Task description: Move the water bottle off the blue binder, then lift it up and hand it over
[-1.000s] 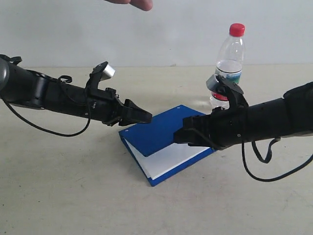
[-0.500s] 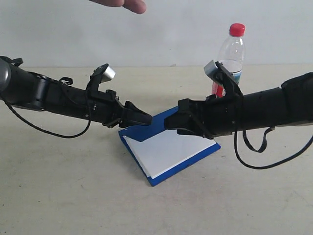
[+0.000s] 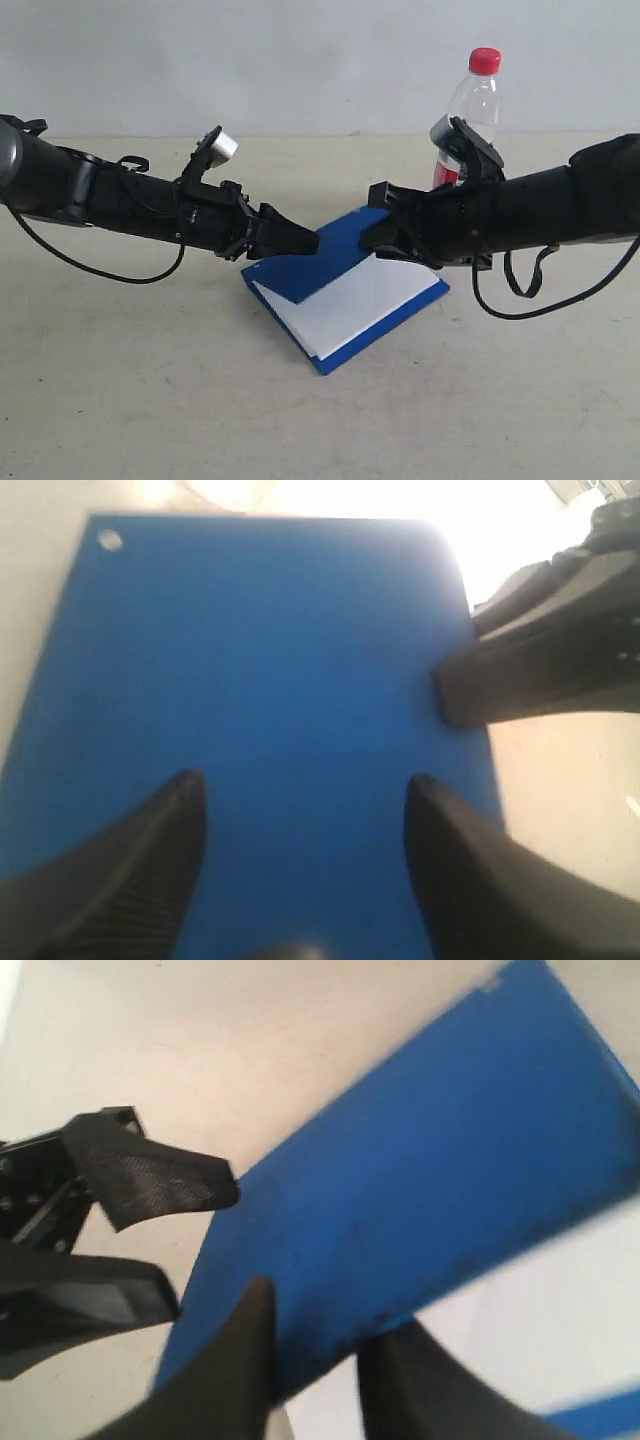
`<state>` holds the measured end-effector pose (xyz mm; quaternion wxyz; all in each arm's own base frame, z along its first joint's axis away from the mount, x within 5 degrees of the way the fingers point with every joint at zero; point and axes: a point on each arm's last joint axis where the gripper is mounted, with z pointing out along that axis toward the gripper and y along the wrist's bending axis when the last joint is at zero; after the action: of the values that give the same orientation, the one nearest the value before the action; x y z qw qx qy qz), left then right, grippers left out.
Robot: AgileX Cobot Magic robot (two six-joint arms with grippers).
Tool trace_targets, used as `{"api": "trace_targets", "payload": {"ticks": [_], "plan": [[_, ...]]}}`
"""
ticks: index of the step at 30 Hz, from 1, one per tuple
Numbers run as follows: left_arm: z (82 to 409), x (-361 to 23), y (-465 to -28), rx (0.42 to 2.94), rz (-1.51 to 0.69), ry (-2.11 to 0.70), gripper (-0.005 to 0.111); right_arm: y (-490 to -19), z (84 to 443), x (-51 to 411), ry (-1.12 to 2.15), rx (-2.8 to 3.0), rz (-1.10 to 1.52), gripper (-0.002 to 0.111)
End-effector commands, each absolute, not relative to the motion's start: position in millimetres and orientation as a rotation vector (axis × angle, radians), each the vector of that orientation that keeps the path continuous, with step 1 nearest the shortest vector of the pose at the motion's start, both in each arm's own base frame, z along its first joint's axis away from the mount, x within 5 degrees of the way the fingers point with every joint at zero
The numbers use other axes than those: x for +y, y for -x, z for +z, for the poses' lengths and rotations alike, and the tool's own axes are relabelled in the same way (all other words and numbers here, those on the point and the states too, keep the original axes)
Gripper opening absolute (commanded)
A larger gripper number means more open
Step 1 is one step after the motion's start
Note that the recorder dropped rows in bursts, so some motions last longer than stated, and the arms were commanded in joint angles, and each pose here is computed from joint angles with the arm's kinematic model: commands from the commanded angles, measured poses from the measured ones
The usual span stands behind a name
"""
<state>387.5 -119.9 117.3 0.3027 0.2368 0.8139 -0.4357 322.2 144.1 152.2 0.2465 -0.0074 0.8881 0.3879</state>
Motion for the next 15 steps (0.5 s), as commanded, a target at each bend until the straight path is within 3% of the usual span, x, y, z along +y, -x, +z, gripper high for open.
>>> {"api": "trace_targets", "payload": {"ticks": [1, 15], "plan": [[120.0, -120.2, -388.1, 2.135, -1.167, -0.636, 0.055, -325.7, 148.8, 140.0, -0.005, 2.433, 0.988, 0.0], [115.4, -100.0, -403.4, 2.161, -0.942, -0.55, 0.055, -327.0, 147.4, 137.7, 0.337, 2.355, 0.811, 0.0]]}}
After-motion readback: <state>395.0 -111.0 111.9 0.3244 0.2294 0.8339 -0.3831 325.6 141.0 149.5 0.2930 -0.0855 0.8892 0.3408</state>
